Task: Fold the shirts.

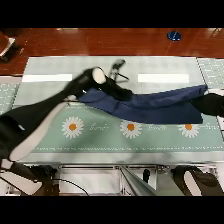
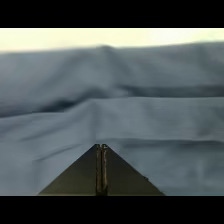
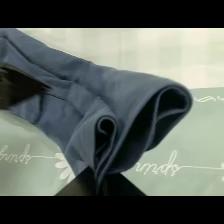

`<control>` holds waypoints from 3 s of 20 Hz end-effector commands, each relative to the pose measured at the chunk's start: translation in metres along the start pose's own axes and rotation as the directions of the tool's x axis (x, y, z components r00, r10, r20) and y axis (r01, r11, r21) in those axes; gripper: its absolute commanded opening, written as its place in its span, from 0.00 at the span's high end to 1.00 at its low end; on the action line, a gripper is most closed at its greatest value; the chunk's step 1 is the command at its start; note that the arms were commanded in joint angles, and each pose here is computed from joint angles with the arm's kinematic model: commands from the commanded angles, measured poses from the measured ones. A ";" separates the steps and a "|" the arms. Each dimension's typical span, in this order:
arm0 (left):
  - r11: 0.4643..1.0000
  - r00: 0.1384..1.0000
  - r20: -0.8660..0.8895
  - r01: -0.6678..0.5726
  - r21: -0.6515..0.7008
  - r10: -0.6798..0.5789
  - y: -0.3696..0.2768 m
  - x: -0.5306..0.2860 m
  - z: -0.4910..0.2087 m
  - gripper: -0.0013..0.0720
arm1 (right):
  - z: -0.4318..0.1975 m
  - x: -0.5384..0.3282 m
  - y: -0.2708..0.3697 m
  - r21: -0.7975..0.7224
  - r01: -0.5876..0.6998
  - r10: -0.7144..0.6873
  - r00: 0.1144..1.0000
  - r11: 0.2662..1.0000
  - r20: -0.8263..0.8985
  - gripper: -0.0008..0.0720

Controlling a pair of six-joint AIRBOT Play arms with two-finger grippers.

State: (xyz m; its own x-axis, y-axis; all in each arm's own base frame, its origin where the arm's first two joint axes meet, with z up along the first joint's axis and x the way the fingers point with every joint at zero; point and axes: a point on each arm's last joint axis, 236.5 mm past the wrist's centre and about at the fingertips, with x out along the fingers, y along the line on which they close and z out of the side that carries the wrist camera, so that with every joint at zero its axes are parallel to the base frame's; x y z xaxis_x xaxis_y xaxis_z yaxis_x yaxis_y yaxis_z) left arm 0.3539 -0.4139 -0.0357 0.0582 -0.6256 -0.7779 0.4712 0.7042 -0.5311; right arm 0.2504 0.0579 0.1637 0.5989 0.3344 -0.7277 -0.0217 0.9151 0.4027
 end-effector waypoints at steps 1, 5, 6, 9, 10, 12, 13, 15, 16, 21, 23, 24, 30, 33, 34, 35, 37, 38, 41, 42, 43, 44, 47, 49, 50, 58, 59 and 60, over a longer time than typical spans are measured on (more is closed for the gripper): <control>0.992 0.986 -0.117 0.118 -0.033 -0.121 -0.069 0.054 -0.052 0.96 | -0.014 -0.020 0.018 0.004 -0.039 0.039 0.999 0.999 0.028 0.96; 0.979 0.972 -0.117 0.199 -0.035 -0.202 -0.122 0.080 -0.075 0.96 | -0.013 -0.021 0.028 0.007 -0.083 0.083 0.996 0.997 0.032 0.96; 0.979 0.970 -0.128 0.205 -0.015 -0.205 -0.127 0.081 -0.081 0.96 | -0.013 -0.021 0.028 0.007 -0.083 0.083 0.996 0.997 0.032 0.96; 0.979 0.969 -0.146 0.205 0.005 -0.202 -0.117 0.071 -0.077 0.96 | -0.013 -0.021 0.028 0.008 -0.084 0.083 0.996 0.996 0.032 0.96; 0.982 0.974 -0.124 0.184 -0.037 -0.188 -0.099 0.060 -0.061 0.96 | -0.013 -0.021 0.028 0.008 -0.084 0.084 0.996 0.996 0.032 0.96; 0.978 0.987 -0.031 0.153 -0.142 -0.159 -0.047 0.022 -0.013 0.96 | -0.013 -0.020 0.030 0.010 -0.091 0.091 0.995 0.996 0.031 0.96; 0.972 0.989 0.029 0.148 -0.181 -0.145 -0.020 -0.009 0.012 0.96 | -0.013 -0.019 0.033 0.015 -0.106 0.106 0.994 0.994 0.023 0.96; 0.967 0.982 0.157 0.141 -0.213 -0.109 0.026 -0.082 0.051 0.96 | -0.010 -0.012 0.044 0.024 -0.169 0.169 0.986 0.985 -0.001 0.96; 0.970 0.970 0.230 0.129 -0.208 -0.080 0.044 -0.122 0.063 0.96 | -0.006 -0.006 0.050 0.029 -0.209 0.210 0.978 0.977 -0.009 0.96; 0.972 0.852 0.493 -0.074 -0.221 0.177 0.107 -0.303 0.029 0.96 | 0.054 0.032 0.088 0.074 -0.466 0.461 0.884 0.882 0.074 0.96; 0.966 0.809 0.541 -0.123 -0.229 0.231 0.109 -0.333 -0.005 0.96 | 0.054 0.072 0.104 0.075 -0.478 0.480 0.877 0.875 0.000 0.96; 0.962 0.795 0.554 -0.130 -0.242 0.247 0.108 -0.339 -0.022 0.96 | 0.047 0.094 0.120 0.066 -0.491 0.495 0.867 0.869 -0.054 0.96; 0.950 0.803 0.533 -0.126 -0.285 0.267 0.109 -0.316 -0.086 0.96 | 0.029 0.223 0.194 0.060 -0.514 0.510 0.820 0.856 -0.260 0.96; 0.941 0.829 0.491 -0.117 -0.317 0.269 0.119 -0.296 -0.100 0.96 | 0.017 0.263 0.212 0.074 -0.514 0.508 0.795 0.854 -0.333 0.96; 0.939 0.833 0.483 -0.117 -0.324 0.270 0.122 -0.292 -0.103 0.96 | 0.012 0.274 0.216 0.084 -0.513 0.507 0.786 0.854 -0.354 0.96; 0.937 0.836 0.477 -0.116 -0.330 0.271 0.124 -0.289 -0.105 0.96 | 0.005 0.283 0.221 0.094 -0.511 0.505 0.777 0.855 -0.375 0.96; 0.934 0.833 0.479 -0.117 -0.338 0.278 0.128 -0.287 -0.105 0.96 | -0.009 0.297 0.228 0.098 -0.509 0.501 0.764 0.855 -0.406 0.96; 0.933 0.830 0.482 -0.118 -0.340 0.281 0.129 -0.287 -0.105 0.96 | -0.013 0.303 0.230 0.101 -0.507 0.499 0.761 0.856 -0.415 0.96; 0.931 0.830 0.481 -0.118 -0.346 0.284 0.131 -0.285 -0.106 0.96 | -0.019 0.319 0.230 0.111 -0.493 0.492 0.770 0.863 -0.407 0.71; 0.931 0.830 0.480 -0.118 -0.346 0.284 0.131 -0.285 -0.106 0.96 | -0.020 0.318 0.231 0.101 -0.508 0.500 0.761 0.856 -0.413 0.43; 0.930 0.829 0.481 -0.118 -0.347 0.285 0.131 -0.285 -0.106 0.96 | -0.017 0.312 0.224 0.094 -0.516 0.502 0.751 0.852 -0.428 0.42; 0.929 0.827 0.483 -0.117 -0.350 0.286 0.132 -0.285 -0.105 0.96 | -0.009 0.301 0.214 0.120 -0.512 0.508 0.740 0.851 -0.441 0.42; 0.928 0.824 0.487 -0.119 -0.354 0.291 0.134 -0.286 -0.104 0.96 | 0.020 0.237 0.174 0.098 -0.523 0.499 0.717 0.847 -0.487 0.42; 0.928 0.824 0.486 -0.118 -0.353 0.290 0.134 -0.286 -0.104 0.96 | 0.039 0.185 0.124 -0.034 -0.406 0.342 0.808 0.913 -0.479 0.42; 0.928 0.824 0.486 -0.118 -0.353 0.290 0.134 -0.286 -0.104 0.96 | 0.049 0.165 0.089 -0.105 -0.266 0.198 0.883 0.958 -0.426 0.42; 0.937 0.837 0.478 -0.110 -0.332 0.268 0.125 -0.279 -0.103 0.96 | -0.060 0.115 -0.075 0.270 0.205 -0.203 0.979 0.941 -0.036 0.42; 0.940 0.841 0.475 -0.109 -0.324 0.261 0.122 -0.277 -0.104 0.96 | -0.084 0.134 -0.069 0.354 0.145 -0.132 0.989 0.924 -0.061 0.42; 0.942 0.844 0.471 -0.107 -0.317 0.255 0.120 -0.275 -0.104 0.96 | -0.101 0.151 -0.063 0.440 0.092 -0.066 0.995 0.893 -0.073 0.42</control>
State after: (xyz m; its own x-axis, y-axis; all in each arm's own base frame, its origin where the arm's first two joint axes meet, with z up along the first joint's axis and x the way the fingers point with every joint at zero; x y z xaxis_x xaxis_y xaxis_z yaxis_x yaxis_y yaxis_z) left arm 0.3056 -0.1162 0.0805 0.5966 -0.4941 -0.6324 0.1410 0.8402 -0.5236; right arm 0.2829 0.0583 0.0253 0.4866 0.2086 -0.8484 0.2377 0.9028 0.3583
